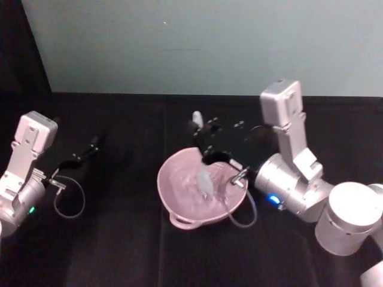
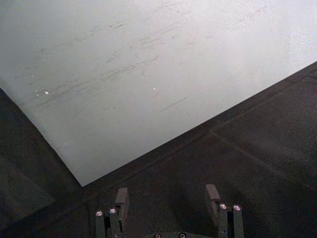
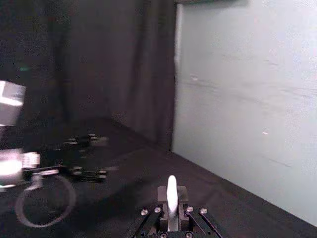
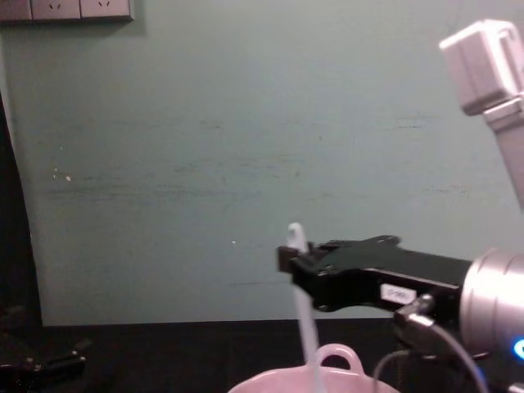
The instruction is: Use the one hand to pick up the spoon and stir the clear water in the bowl.
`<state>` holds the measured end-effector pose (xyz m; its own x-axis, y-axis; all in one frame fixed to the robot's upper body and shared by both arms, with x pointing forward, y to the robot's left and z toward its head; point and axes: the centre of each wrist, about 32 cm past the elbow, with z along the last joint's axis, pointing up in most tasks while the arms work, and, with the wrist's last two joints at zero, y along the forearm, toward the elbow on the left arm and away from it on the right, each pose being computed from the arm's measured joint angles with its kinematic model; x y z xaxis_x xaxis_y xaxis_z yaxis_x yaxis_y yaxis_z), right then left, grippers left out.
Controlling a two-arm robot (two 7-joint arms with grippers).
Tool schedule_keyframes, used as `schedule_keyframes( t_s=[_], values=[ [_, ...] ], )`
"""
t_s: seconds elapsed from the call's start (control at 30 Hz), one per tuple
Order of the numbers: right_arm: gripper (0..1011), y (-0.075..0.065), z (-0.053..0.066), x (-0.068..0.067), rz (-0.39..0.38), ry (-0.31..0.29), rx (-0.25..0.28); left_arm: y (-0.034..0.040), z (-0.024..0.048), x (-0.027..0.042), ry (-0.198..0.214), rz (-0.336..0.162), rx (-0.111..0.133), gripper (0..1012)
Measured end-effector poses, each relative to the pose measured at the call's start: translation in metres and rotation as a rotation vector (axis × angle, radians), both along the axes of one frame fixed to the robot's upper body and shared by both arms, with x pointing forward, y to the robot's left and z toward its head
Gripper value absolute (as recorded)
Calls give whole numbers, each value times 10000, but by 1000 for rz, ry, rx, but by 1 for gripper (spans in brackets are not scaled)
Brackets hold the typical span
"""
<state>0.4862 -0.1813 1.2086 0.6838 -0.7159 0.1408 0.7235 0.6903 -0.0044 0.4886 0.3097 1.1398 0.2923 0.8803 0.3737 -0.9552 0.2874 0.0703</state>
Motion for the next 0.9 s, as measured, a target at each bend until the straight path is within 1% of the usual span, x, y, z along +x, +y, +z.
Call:
schedule_keyframes(
  t_s=[0.07,0.1,0.2,0.27,0.4,0.57,0.67,0.77,0.8,0.87,0.9],
  values=[
    [118,61,2,-33,24,0,2,0,0,0,0,0,0,1011],
    [118,119,8,-60,47,-1,4,0,0,0,0,0,0,1011],
    [118,206,27,-95,76,-7,13,0,0,0,0,0,0,1011],
    [118,242,41,-106,86,-12,20,0,0,0,0,0,0,1011],
    [118,259,66,-106,86,-23,34,0,0,0,0,0,0,1011],
    [118,233,114,-91,72,-39,61,0,0,0,0,0,0,1011],
    [118,195,182,-73,57,-57,80,0,0,0,0,0,0,1011],
    [118,139,289,-52,40,-88,92,0,0,0,0,0,0,1011],
    [118,100,359,-40,32,-109,97,0,0,0,0,0,0,1011],
    [118,63,424,-28,22,-128,101,0,0,0,0,0,0,1011],
    [118,20,503,-18,13,-151,105,0,0,0,0,0,0,1011]
  ],
)
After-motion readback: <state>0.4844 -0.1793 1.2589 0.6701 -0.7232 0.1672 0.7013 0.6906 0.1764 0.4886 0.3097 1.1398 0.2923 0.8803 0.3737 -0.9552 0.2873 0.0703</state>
